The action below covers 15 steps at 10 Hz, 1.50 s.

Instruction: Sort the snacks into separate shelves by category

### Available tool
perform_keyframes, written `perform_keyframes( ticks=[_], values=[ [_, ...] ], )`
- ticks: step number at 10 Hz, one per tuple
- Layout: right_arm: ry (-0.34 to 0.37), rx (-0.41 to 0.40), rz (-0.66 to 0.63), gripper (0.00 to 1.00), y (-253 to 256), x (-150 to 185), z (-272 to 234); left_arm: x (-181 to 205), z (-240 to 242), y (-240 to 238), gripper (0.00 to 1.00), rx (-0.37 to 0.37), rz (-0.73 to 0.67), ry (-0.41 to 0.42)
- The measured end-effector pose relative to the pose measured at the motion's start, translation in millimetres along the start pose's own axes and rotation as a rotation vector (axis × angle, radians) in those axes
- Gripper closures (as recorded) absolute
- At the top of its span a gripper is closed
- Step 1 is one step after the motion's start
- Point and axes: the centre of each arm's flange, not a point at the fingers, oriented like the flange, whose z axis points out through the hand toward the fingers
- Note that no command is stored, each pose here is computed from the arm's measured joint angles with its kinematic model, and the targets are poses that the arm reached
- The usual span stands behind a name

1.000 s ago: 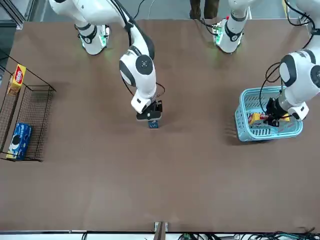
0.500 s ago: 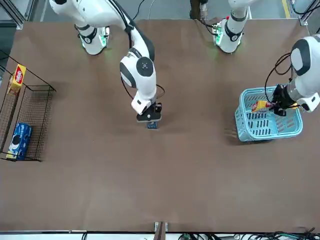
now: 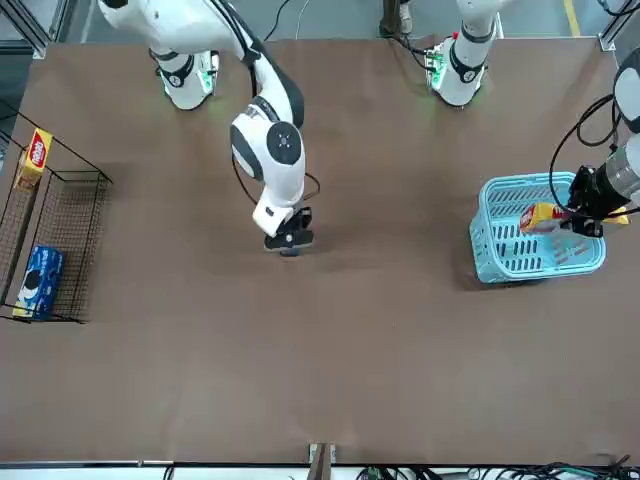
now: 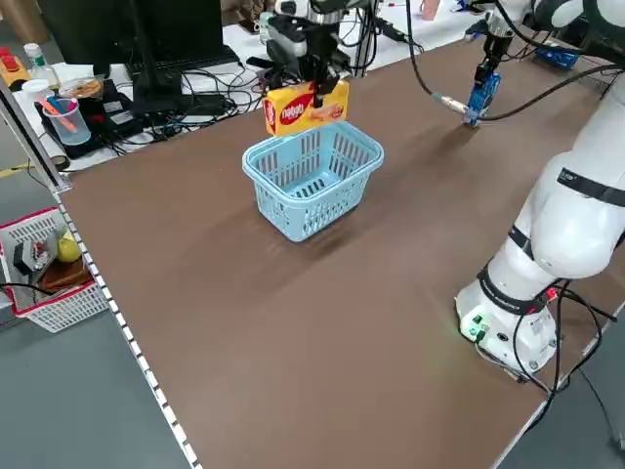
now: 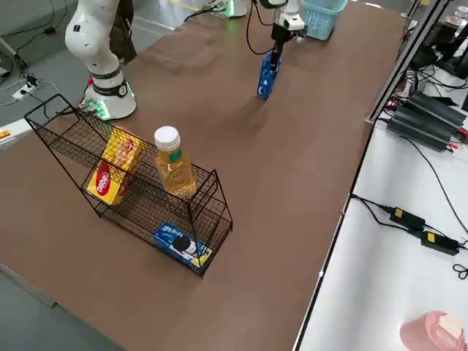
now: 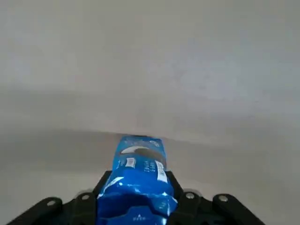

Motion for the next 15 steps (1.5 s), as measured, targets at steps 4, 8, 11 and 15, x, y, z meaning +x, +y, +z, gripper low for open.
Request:
perform_keyframes(
  ticks=[4, 8, 11, 15],
  values=[
    [-0.234, -0.081, -0.282, 0.52, 113, 16, -17, -55, -14, 21, 0.74, -0.007, 0.004, -0.012],
    [-0.439, -0.178, -0.505, 0.52, 246, 23, 4, -89, -16, 32, 0.74, -0.015, 0.008, -0.027],
    [-0.540, -0.337, -0.641, 0.52, 285, 19, 27, -124, -13, 45, 0.74, -0.015, 0.008, -0.049],
    [-0.630, -0.453, -0.780, 0.52, 309, 10, 60, -223, 8, 68, 0.74, 0.013, -0.060, -0.028]
  ],
)
